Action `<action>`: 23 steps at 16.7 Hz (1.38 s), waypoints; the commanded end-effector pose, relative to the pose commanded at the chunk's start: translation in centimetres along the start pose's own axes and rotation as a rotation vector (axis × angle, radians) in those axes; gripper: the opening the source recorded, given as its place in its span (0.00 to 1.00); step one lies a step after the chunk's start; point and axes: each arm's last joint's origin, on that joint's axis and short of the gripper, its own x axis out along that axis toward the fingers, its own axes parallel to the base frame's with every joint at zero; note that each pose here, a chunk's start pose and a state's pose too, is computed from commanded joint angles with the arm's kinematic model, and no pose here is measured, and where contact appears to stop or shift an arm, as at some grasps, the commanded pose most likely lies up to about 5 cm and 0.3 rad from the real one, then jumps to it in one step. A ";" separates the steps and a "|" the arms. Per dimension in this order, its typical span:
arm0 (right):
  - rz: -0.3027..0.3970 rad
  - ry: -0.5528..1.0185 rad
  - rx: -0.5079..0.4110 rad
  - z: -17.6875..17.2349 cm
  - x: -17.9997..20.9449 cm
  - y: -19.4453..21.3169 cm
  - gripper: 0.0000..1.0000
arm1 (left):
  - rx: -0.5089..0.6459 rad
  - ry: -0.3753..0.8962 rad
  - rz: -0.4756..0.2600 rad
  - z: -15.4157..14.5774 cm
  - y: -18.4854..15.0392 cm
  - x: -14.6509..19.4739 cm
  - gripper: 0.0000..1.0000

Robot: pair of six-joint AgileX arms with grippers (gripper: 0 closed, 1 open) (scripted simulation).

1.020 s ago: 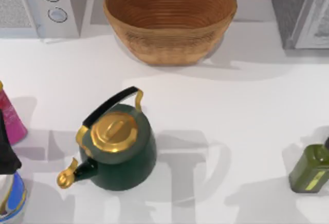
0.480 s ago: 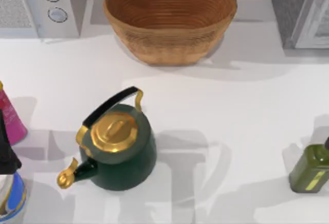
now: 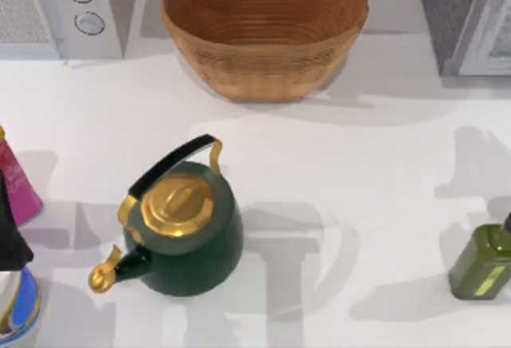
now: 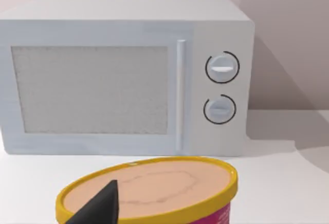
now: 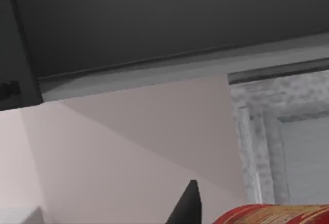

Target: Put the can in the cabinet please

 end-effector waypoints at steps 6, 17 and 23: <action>-0.011 0.016 -0.002 7.7 5.9 2.2 0.00 | 0.000 0.000 0.000 0.0 0.0 0.0 1.00; -0.159 0.166 -0.193 7.0 18.8 2.1 0.00 | 0.000 0.000 0.000 0.0 0.0 0.0 1.00; -0.163 0.181 -0.203 6.6 19.4 2.1 0.00 | 0.000 0.000 0.000 0.0 0.0 0.0 1.00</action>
